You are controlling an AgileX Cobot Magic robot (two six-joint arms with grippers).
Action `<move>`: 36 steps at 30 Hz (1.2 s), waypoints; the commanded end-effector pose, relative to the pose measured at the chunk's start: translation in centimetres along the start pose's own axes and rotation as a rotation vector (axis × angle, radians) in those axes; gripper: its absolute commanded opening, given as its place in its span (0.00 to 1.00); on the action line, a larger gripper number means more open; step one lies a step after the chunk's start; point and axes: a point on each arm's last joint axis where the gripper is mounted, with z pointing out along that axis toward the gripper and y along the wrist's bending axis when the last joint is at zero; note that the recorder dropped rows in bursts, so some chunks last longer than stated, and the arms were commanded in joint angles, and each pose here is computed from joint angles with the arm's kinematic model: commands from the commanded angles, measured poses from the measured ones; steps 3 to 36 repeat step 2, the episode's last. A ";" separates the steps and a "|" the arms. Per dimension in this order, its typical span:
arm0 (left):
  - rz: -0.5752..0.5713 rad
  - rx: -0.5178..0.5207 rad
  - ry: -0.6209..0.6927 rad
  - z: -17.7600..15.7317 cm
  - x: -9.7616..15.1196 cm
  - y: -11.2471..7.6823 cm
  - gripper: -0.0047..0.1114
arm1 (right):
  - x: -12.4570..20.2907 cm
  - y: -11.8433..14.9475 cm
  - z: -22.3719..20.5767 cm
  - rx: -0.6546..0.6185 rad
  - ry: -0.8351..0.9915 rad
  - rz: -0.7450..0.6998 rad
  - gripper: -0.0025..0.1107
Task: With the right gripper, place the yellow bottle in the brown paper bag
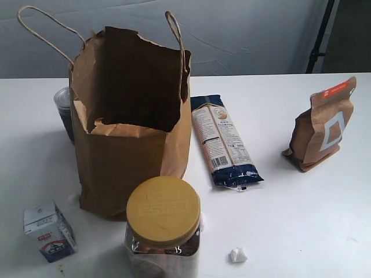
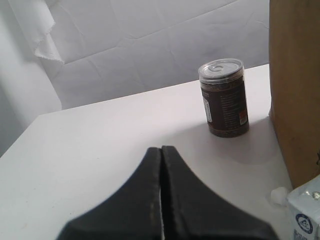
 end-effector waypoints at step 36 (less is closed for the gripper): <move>-0.008 -0.001 -0.003 0.0 0.1 0.0 0.04 | 0.1 -0.1 0.0 0.009 -0.003 -0.011 0.02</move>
